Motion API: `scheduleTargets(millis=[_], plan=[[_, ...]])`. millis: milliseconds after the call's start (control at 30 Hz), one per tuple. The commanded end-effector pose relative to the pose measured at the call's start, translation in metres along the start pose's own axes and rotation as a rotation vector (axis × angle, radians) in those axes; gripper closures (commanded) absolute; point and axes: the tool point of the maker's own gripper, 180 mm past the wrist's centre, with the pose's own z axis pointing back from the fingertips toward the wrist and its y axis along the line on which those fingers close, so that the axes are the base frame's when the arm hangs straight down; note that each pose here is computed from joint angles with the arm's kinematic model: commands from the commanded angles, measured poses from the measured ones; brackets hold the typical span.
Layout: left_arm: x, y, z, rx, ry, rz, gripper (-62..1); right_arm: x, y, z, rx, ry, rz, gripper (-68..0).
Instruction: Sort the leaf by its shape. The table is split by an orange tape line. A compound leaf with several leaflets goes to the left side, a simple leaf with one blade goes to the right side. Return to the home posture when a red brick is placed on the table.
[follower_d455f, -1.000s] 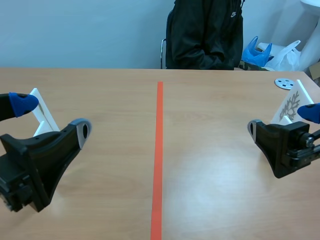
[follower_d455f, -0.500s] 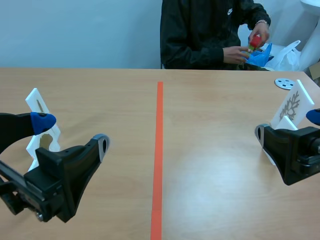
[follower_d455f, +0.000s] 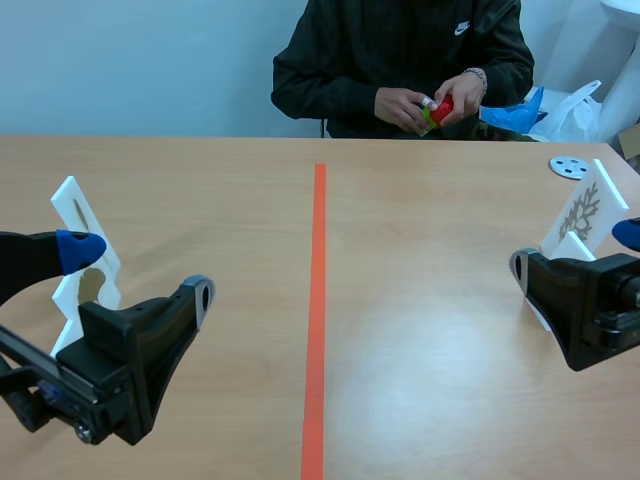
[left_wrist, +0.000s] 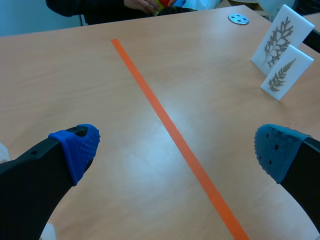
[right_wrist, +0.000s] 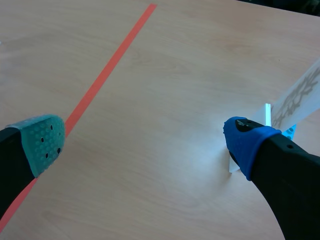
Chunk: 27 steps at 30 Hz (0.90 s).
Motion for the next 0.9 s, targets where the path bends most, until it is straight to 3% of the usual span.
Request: scheduleTargets(millis=[0, 867], plan=[[0.0012, 0.0016, -0.0005, 0.007, -0.013, 0.013, -62.3, 0.0116, 0.0005, 0.0008, 0.005, -0.040, 0.009, -67.9], [-0.0020, 0.0026, -0.0004, 0.009, -0.008, 0.020, -62.3, 0.0117, 0.0005, 0.0008, 0.005, -0.040, 0.009, -67.9]])
